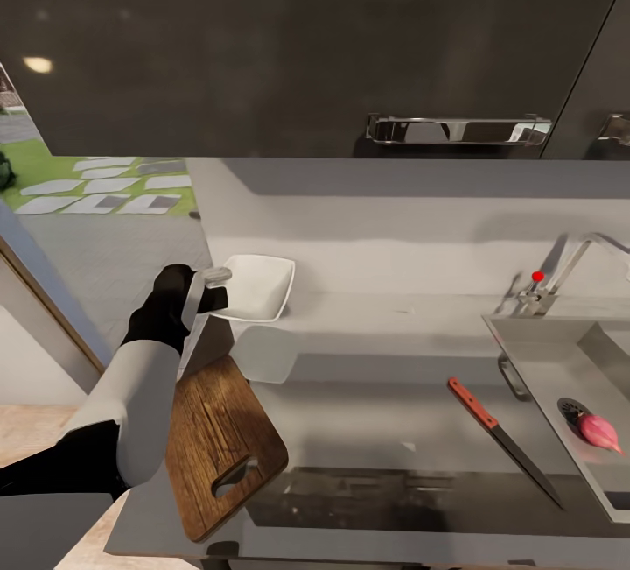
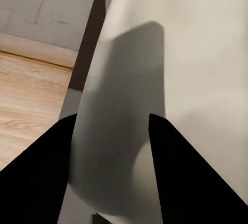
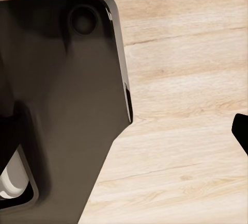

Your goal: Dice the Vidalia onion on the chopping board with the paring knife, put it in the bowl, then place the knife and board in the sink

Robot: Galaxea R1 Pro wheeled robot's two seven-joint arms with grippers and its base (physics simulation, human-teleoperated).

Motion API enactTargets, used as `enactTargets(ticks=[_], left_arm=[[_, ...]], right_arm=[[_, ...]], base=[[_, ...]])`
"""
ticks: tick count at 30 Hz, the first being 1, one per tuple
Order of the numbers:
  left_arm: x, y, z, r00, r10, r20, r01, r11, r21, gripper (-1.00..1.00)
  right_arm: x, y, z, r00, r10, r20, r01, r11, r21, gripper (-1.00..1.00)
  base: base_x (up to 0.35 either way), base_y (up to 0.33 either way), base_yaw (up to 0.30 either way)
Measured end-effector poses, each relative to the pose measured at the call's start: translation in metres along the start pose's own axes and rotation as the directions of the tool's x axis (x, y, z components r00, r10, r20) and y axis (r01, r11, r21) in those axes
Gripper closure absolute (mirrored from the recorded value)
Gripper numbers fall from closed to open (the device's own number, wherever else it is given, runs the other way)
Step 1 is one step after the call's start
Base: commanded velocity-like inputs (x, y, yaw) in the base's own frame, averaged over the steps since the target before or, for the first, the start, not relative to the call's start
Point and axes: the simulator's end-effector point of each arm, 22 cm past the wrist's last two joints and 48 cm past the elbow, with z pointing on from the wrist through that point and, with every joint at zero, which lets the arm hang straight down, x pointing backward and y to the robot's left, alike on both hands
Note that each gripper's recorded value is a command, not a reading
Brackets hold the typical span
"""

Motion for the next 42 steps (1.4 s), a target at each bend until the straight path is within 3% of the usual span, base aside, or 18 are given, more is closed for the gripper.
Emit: enactTargets(ticks=[11, 16, 24, 27, 35, 42], left_arm=[[0.003, 0.008, 0.003, 1.0, 0.0, -0.009, 0.0, 1.0, -0.011, 1.0], [-0.002, 0.012, 0.004, 1.0, -0.003, 0.014, 0.003, 1.0, -0.022, 1.0], [0.002, 0.037, 0.006, 1.0, -0.003, 0.014, 0.005, 0.99, -0.138, 1.0], [0.003, 0.04, 0.007, 1.0, -0.006, 0.016, 0.009, 0.988, -0.155, 1.0], [0.019, 0.047, 0.018, 0.996, -0.083, -0.009, 0.081, 0.986, -0.146, 1.0], [0.025, 0.047, 0.022, 0.995, -0.097, -0.02, 0.093, 0.985, -0.144, 1.0]], right_arm=[[0.0, 0.0, 0.0, 1.0, 0.0, 0.0, 0.0, 1.0, 0.002, -1.0], [0.0, 0.0, 0.0, 1.0, 0.0, 0.0, 0.0, 1.0, 0.002, -1.0], [0.0, -0.001, 0.0, 1.0, 0.0, 0.0, 0.0, 1.0, 0.003, -1.0], [0.0, -0.001, 0.0, 1.0, 0.0, 0.0, 0.0, 1.0, 0.003, -1.0], [0.0, -0.001, 0.0, 1.0, 0.0, -0.001, 0.0, 1.0, 0.003, -1.0], [0.0, -0.001, 0.0, 1.0, 0.001, 0.0, -0.001, 1.0, 0.003, -1.0]], base=[[0.0, 0.0, 0.0], [0.0, 0.0, 0.0], [0.0, 0.0, 0.0], [0.0, 0.0, 0.0], [0.0, 0.0, 0.0], [0.0, 0.0, 0.0]])
